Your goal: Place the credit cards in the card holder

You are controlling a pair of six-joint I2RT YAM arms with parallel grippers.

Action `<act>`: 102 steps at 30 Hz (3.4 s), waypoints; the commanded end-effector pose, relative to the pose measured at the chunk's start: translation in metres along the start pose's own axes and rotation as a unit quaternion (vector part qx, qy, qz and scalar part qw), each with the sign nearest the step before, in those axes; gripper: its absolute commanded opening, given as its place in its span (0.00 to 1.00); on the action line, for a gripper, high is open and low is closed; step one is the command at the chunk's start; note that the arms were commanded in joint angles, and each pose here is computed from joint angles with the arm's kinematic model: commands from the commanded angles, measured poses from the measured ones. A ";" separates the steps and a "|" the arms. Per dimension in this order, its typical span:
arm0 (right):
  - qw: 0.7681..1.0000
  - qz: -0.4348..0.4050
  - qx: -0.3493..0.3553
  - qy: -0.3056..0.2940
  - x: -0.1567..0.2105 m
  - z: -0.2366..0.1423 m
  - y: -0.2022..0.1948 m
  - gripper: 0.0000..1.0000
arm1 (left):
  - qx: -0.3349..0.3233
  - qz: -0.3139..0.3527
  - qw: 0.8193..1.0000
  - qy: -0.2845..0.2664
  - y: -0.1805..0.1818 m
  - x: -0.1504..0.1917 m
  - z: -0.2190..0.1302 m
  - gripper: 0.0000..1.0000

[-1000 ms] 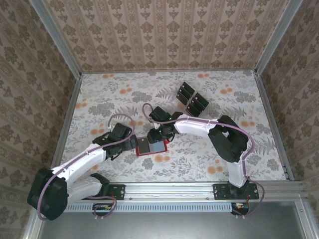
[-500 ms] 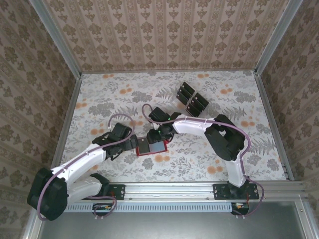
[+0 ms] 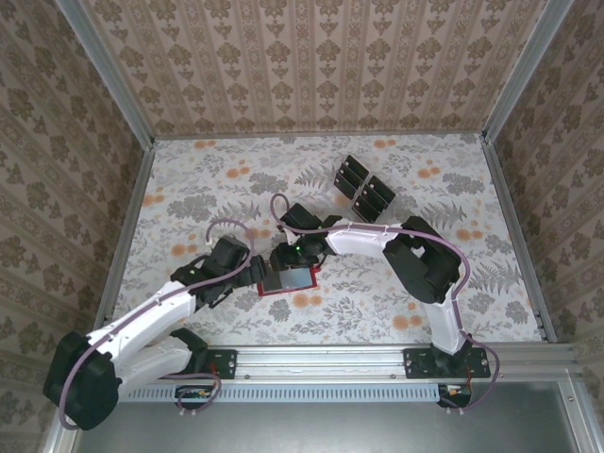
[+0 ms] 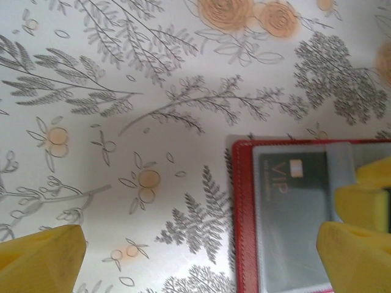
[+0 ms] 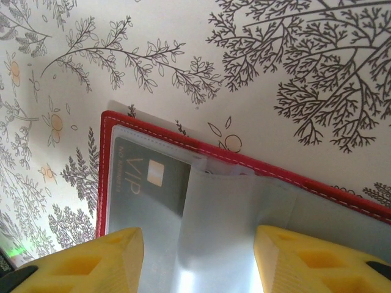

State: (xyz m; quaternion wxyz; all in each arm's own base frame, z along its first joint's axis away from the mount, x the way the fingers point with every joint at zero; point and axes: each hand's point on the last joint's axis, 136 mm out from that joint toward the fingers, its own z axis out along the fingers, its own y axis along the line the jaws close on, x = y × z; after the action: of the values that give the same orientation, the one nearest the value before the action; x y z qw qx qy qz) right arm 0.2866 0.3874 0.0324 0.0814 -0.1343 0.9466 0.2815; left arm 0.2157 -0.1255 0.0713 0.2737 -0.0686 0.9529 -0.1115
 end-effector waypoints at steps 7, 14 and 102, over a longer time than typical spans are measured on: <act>0.998 0.049 0.007 0.025 0.023 0.015 -0.015 0.53 | 0.045 0.022 0.998 -0.023 -0.021 0.027 -0.007 1.00; 0.998 0.053 0.005 0.025 0.024 0.015 -0.016 0.53 | 0.075 0.060 0.995 -0.035 -0.048 0.034 -0.005 1.00; 0.991 0.114 -0.076 -0.003 0.010 -0.001 -0.015 0.53 | 0.004 0.090 0.995 -0.051 -0.046 0.033 0.023 1.00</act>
State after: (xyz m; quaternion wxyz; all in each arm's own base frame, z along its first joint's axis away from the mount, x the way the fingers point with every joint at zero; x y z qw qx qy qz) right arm 0.2903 0.3738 0.0379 0.0670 -0.0407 0.9297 0.3599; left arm 0.2057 -0.1872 0.0433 0.3271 0.0133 0.9400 -0.0955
